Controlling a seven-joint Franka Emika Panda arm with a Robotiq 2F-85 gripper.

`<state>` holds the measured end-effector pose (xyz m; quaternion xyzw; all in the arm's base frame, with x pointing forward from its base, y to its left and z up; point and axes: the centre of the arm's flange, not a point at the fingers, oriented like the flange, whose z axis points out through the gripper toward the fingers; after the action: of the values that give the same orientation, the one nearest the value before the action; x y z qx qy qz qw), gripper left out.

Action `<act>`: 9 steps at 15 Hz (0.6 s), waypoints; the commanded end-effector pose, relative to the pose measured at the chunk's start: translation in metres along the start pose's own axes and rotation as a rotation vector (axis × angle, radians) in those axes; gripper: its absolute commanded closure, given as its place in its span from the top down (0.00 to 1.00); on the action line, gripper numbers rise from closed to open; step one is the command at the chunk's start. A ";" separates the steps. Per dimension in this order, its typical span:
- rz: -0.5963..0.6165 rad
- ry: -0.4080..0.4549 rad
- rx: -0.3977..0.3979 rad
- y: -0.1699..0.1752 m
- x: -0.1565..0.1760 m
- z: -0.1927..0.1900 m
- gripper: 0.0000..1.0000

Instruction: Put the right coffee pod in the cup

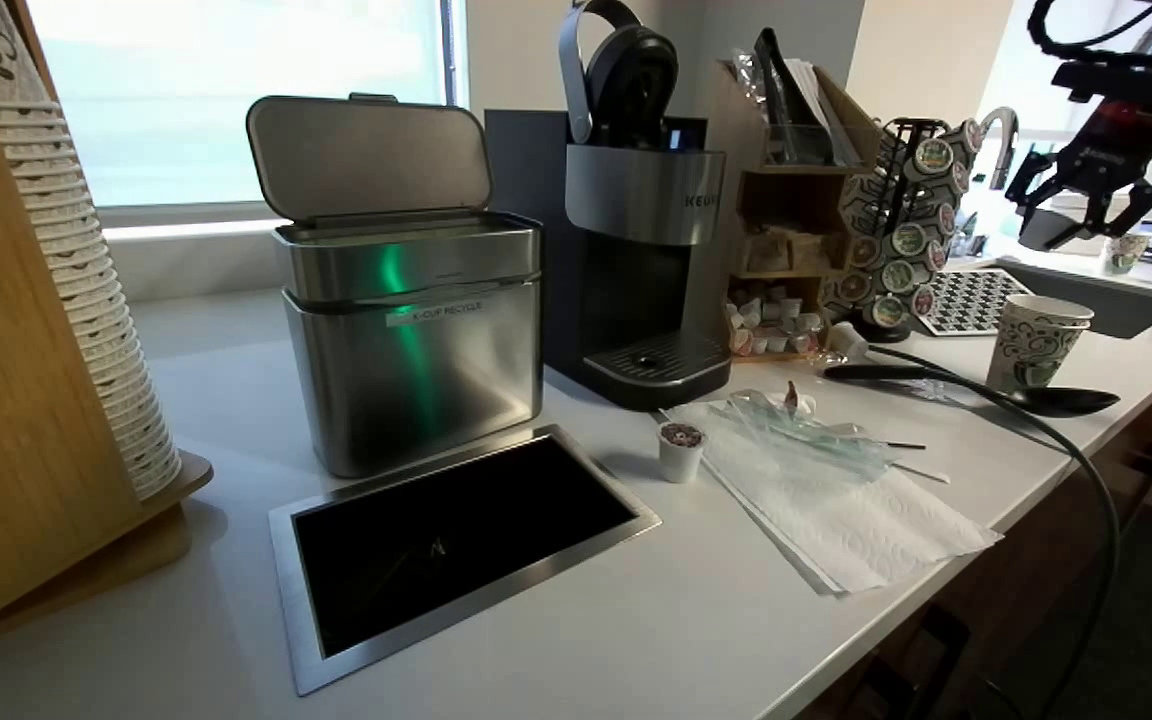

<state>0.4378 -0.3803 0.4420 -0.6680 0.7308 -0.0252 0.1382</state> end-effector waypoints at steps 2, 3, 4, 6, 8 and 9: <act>0.085 -0.007 -0.093 -0.007 0.008 0.023 0.10; 0.092 -0.010 -0.105 -0.010 0.009 0.029 0.10; 0.103 -0.004 -0.115 -0.006 0.009 0.033 0.10; 0.119 -0.001 -0.134 -0.006 0.010 0.041 0.10; 0.135 0.008 -0.150 -0.003 0.011 0.045 0.10; 0.143 0.017 -0.165 -0.001 0.011 0.045 0.10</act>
<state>0.4495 -0.3853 0.3981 -0.6339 0.7669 0.0195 0.0984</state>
